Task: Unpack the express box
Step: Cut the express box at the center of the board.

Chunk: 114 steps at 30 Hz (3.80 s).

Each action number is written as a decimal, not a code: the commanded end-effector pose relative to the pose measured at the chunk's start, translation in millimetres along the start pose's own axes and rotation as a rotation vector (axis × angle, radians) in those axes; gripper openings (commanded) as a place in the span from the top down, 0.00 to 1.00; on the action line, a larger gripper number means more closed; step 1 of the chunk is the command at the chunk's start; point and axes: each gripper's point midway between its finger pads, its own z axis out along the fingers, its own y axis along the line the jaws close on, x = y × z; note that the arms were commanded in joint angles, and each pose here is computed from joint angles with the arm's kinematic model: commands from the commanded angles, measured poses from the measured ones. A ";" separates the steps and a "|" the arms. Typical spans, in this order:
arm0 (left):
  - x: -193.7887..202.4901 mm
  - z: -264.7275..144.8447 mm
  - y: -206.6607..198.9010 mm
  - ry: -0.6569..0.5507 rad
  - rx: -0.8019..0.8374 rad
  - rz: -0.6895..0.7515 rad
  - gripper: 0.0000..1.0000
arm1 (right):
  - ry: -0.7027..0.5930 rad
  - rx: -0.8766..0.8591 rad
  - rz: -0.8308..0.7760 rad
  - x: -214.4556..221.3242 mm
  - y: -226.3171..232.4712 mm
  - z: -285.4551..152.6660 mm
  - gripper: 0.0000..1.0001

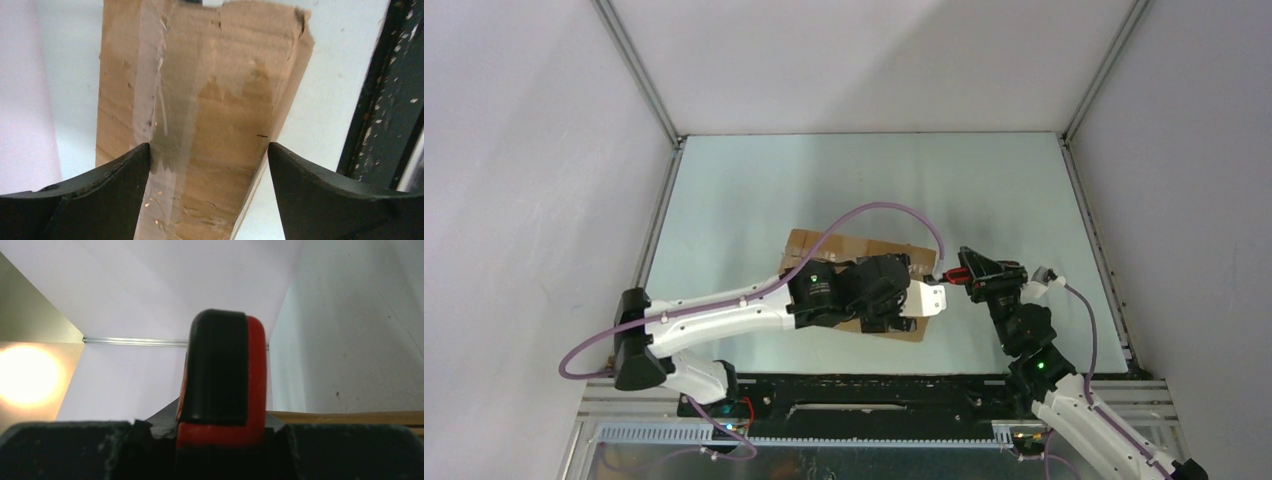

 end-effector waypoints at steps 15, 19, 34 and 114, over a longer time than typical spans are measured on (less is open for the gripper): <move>-46.3 -1.9 2.1 0.022 0.063 -0.160 0.10 | -0.100 -0.084 0.020 -12.2 26.3 10.1 1.00; -30.5 0.7 5.0 0.062 0.031 -0.141 0.05 | -0.090 -0.087 0.019 -12.2 30.6 5.2 1.00; -36.9 3.9 -11.1 0.014 0.140 -0.138 0.09 | -0.092 -0.054 0.007 -18.9 11.8 4.6 1.00; 105.4 -74.9 70.8 -0.238 -0.196 -1.589 0.00 | -0.209 -0.062 0.152 -39.1 8.2 3.2 1.00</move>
